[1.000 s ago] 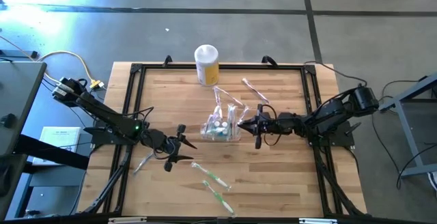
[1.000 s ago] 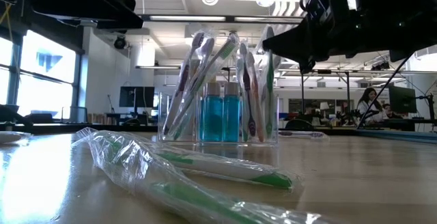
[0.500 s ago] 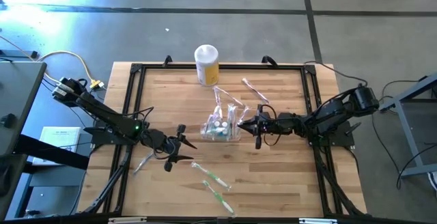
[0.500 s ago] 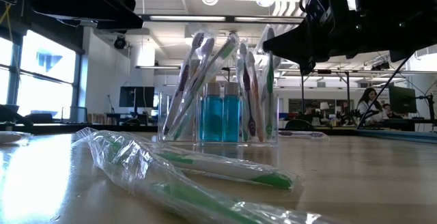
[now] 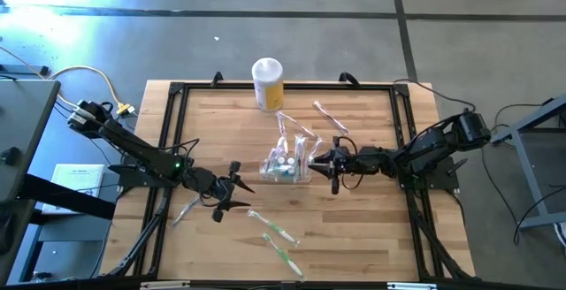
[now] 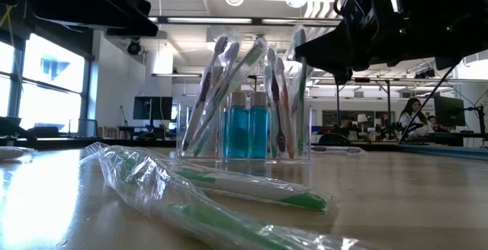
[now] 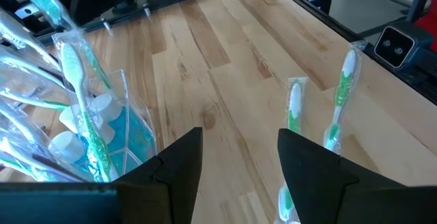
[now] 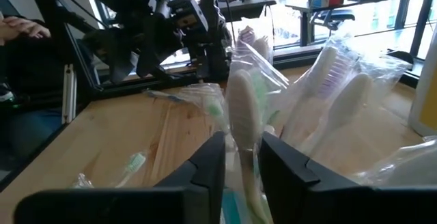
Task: Pick & Place toothbrushing station
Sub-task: Put the green toothbrush into the transparent organizer, then put the purple toothbrush into the transparent organizer
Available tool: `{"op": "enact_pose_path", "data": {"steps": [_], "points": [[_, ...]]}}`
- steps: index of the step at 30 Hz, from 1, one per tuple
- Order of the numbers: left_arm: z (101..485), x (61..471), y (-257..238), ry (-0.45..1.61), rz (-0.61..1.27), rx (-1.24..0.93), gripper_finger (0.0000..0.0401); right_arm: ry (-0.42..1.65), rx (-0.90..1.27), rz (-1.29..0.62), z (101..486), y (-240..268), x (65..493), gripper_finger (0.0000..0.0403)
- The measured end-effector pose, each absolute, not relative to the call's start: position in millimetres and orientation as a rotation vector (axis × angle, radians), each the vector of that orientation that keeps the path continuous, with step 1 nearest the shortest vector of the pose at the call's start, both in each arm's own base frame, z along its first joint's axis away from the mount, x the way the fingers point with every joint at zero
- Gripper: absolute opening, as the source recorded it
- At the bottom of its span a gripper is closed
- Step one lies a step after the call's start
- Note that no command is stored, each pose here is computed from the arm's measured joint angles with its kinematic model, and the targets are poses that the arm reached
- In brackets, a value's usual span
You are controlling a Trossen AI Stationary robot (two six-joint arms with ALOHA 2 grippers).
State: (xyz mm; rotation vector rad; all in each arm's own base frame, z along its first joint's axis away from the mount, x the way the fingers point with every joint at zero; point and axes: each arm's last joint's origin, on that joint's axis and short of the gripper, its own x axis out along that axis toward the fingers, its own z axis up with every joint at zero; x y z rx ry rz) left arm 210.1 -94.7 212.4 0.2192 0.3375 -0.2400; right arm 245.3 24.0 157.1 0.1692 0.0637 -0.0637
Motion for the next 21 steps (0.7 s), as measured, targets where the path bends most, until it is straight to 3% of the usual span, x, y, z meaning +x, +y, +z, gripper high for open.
{"op": "enact_pose_path", "data": {"steps": [13,21], "points": [[212.3,210.1,-94.7,0.338,-0.24,0.219,0.0184,0.068,0.169,-0.041,156.8,24.7,245.4,0.0207],[212.3,210.1,-94.7,0.338,-0.24,0.219,0.0184,0.069,0.102,-0.023,158.0,27.2,244.6,0.0228]]}}
